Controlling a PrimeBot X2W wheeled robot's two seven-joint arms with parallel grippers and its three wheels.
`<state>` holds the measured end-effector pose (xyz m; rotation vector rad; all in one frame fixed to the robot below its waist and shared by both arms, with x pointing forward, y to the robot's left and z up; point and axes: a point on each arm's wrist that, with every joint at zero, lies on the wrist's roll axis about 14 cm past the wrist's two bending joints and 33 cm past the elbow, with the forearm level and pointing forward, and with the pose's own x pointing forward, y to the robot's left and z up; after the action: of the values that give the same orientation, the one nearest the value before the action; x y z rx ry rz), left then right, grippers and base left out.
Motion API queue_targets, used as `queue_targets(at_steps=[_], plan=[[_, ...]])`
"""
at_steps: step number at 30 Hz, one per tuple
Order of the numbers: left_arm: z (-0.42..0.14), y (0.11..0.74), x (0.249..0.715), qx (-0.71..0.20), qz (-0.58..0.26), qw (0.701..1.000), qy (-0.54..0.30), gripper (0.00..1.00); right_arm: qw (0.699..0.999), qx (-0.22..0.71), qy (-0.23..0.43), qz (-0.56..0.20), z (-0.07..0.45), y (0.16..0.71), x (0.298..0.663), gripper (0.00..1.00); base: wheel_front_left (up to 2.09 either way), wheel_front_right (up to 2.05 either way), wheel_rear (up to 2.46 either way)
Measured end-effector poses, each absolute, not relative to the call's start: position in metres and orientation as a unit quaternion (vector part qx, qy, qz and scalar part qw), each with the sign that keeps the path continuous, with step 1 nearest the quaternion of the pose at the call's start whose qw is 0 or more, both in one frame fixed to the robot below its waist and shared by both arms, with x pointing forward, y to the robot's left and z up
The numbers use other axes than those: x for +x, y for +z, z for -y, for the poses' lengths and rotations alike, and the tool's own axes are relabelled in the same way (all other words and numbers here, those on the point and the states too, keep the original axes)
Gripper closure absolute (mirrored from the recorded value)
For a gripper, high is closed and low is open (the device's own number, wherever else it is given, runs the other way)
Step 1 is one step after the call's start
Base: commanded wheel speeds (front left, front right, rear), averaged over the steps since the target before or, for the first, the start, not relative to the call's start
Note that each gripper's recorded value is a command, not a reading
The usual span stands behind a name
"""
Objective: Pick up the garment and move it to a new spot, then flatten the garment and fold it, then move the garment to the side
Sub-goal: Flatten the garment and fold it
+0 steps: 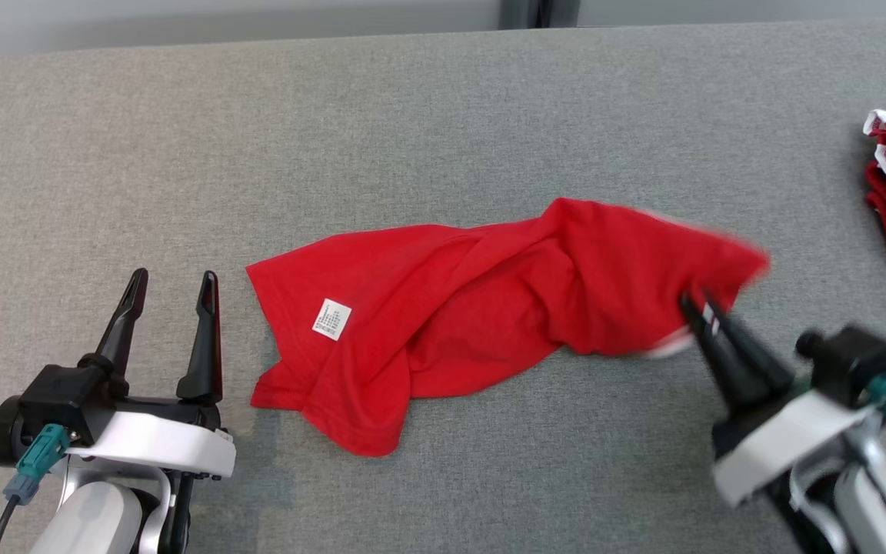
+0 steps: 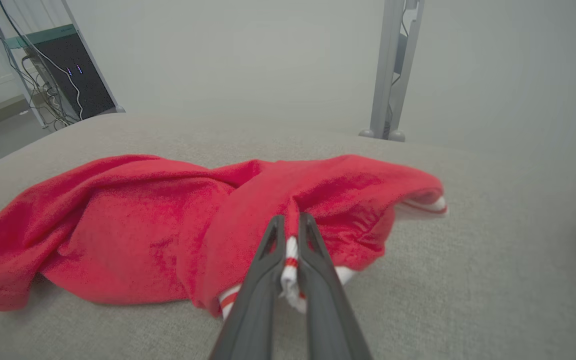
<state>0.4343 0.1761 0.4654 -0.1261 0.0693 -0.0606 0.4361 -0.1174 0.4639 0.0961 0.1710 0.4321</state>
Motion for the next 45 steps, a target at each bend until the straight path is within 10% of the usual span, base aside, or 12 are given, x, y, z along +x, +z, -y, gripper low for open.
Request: queue_targets(at_steps=[16,17,18,19,33,45], plan=[[-0.173,0.468,0.418,-0.069,-0.039,0.996,-0.032,0.00,0.949,0.143,0.142,-0.243,0.119,0.369,0.348,1.00,0.00,0.00,0.00],[-0.173,0.468,0.416,-0.070,-0.040,0.996,-0.030,0.00,0.950,0.148,0.140,-0.237,0.119,0.371,0.349,0.90,0.00,0.00,0.00],[-0.173,0.469,0.414,-0.070,-0.038,0.996,-0.029,0.00,0.951,0.150,0.140,-0.231,0.117,0.373,0.349,0.56,0.00,0.00,0.00],[-0.174,0.470,0.413,-0.069,-0.038,0.996,-0.027,0.00,0.952,0.152,0.141,-0.225,0.117,0.376,0.350,0.00,0.00,0.00,0.00],[-0.177,0.486,0.392,-0.067,-0.023,0.997,-0.020,0.00,0.986,0.136,0.093,-0.018,0.163,0.483,0.389,0.00,0.00,0.00,0.00],[-0.182,0.492,0.385,-0.059,-0.018,0.998,-0.013,0.00,0.993,0.103,0.051,0.011,0.199,0.510,0.395,0.00,0.00,0.00,0.00]])
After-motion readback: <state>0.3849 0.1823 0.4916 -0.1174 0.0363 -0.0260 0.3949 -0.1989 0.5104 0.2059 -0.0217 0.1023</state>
